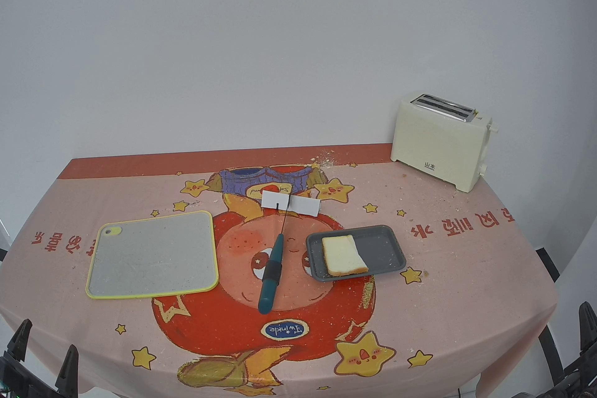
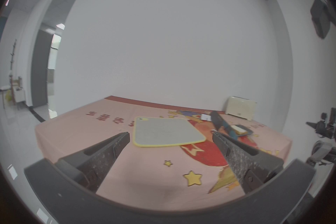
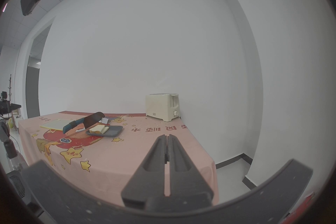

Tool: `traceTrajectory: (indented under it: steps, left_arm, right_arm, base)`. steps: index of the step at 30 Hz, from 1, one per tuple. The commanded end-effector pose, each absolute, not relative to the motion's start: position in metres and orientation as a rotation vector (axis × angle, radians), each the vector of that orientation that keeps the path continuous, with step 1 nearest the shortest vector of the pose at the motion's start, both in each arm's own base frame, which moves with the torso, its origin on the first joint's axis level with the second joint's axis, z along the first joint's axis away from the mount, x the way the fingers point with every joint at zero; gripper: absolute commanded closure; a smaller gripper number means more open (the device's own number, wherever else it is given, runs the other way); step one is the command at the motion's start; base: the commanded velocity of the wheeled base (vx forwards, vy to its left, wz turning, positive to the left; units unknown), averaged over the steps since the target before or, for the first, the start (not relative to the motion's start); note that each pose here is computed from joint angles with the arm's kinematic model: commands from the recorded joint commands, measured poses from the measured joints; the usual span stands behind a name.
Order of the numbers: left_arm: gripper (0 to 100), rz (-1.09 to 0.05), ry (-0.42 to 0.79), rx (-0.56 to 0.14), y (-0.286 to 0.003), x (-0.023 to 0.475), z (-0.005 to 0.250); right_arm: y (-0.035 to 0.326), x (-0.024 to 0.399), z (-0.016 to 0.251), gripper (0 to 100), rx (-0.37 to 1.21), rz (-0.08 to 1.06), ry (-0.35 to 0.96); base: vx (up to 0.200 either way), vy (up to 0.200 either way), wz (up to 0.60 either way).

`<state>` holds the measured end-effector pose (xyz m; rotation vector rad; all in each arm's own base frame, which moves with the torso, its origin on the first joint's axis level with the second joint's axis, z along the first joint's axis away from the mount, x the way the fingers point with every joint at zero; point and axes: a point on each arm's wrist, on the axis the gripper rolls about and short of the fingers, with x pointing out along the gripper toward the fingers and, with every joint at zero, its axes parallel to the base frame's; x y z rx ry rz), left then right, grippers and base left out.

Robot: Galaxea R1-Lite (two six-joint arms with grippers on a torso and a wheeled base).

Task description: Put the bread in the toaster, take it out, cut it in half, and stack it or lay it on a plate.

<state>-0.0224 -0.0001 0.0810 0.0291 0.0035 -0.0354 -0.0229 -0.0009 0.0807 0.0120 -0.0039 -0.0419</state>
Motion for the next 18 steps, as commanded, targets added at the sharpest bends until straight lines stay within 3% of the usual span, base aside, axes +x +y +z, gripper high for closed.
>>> traceTrajectory:
  steps: [1,18]
  left_arm:
    - [0,-0.053,0.026,0.044,-0.0006,-0.0209,0.0759]
    - [0,-0.037,0.021,0.023,-0.0004,-0.0208,0.0765]
  right_arm:
    - [-0.0008,-0.0229,0.0764,100,0.008,-0.043,-0.002]
    - [-0.0004,-0.0228,0.0764,100,-0.005,-0.023,0.0]
  base:
    - [0.0,0.0,0.0]
    - [0.0,0.0,0.0]
